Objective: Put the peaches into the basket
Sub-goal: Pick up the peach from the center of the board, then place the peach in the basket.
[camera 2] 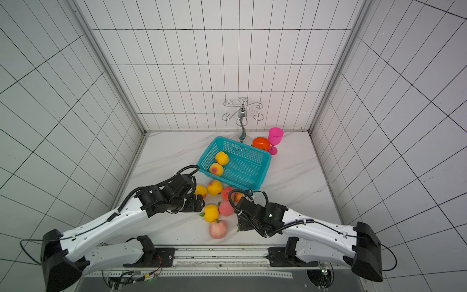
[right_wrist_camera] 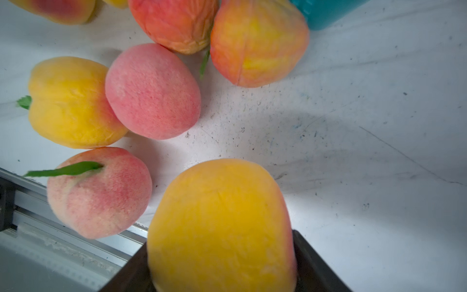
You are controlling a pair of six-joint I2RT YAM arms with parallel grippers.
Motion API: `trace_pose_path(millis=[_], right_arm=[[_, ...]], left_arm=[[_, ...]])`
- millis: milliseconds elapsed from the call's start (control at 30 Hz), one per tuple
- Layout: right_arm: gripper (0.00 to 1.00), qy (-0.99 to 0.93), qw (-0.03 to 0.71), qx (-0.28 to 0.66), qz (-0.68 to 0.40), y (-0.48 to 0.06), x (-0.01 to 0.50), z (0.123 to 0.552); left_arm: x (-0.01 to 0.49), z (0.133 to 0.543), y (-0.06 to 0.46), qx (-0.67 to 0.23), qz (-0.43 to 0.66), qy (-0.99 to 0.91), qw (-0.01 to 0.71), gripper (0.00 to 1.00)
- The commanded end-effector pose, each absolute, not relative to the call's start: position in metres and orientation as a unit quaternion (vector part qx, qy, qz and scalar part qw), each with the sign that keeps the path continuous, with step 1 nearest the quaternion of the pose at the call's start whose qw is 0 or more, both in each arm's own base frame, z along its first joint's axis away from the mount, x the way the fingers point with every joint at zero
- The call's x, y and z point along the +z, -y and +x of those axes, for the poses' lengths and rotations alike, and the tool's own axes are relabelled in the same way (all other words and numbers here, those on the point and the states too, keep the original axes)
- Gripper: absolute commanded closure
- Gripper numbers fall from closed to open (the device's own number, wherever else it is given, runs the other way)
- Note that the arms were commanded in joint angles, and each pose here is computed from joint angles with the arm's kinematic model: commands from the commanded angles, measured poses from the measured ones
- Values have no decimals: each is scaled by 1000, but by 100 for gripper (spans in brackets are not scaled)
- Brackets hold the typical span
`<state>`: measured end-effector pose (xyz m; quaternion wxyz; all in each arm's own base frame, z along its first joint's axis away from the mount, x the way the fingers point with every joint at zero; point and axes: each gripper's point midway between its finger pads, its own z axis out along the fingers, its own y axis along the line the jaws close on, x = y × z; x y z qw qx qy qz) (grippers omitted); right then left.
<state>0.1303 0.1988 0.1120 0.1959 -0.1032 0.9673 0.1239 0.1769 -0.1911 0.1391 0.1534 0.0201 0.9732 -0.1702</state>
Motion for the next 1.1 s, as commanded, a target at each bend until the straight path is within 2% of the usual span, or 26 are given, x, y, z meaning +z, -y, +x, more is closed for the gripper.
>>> trace_pose_path(millis=[0,300,500,600,800,1067], right_arm=[[30,-963,229,110,-93,-189,144,140],[30,-948,282,114,-94,-188,207,164],[30,-943,294,124,-93,-189,239,197],[30,-942,295,125,-101,-193,249,216],[30,-942,284,143,-112,-210,247,260],[30,-947,249,167,-114,-224,219,314]], left_arm=[[157,184,195,-190,19,-965,178,9],[173,183,195,-211,22,-957,198,8],[190,193,193,-220,24,-945,240,8],[189,199,191,-218,19,-948,233,8],[194,217,185,-209,15,-949,237,8],[189,246,176,-183,1,-956,228,8]])
